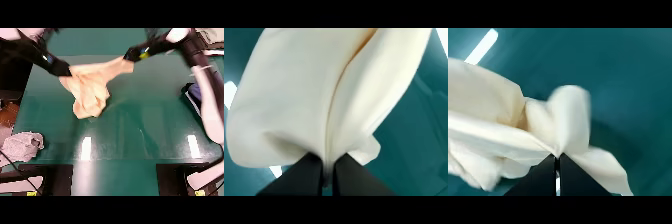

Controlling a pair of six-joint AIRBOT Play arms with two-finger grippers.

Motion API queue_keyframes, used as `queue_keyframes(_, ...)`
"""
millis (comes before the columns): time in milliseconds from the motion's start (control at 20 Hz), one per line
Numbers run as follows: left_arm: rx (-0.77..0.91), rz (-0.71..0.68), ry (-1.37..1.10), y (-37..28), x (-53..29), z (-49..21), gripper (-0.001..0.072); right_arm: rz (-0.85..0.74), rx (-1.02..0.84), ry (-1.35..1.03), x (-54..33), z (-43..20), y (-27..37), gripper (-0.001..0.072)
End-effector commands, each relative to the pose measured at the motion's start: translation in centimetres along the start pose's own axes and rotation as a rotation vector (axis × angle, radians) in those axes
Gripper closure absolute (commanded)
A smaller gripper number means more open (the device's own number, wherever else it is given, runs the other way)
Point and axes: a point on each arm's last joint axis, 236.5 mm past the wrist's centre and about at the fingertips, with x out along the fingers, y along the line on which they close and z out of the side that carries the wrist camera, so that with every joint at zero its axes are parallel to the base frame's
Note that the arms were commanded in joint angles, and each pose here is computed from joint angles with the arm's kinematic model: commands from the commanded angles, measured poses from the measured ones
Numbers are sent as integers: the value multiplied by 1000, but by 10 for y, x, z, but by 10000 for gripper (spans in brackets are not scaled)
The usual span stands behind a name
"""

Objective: Fold the shirts.

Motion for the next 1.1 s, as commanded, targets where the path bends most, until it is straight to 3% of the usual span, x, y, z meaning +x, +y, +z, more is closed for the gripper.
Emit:
queue_keyframes(0, 117, 75, -300, -34, -118, 43, 681, -80, -126, -185, -122, 48, 42, 698)
queue_keyframes(300, 241, 68, -696, -113, -267, 31, 681, -186, -259, -448, -279, 59, 124, 698)
queue_keyframes(500, 277, -55, -737, -149, -281, 22, 681, -249, -249, -567, -333, 59, 145, 699)
queue_keyframes(700, 177, -102, -503, -118, -193, 14, 681, -206, -113, -468, -305, 46, 131, 698)
queue_keyframes(900, 13, -224, -58, -82, -51, -42, 681, -146, 65, -28, -203, -18, 86, 698)
queue_keyframes(1050, -95, -313, 127, -63, 43, -77, 681, -111, 143, 202, -129, -52, 51, 698)
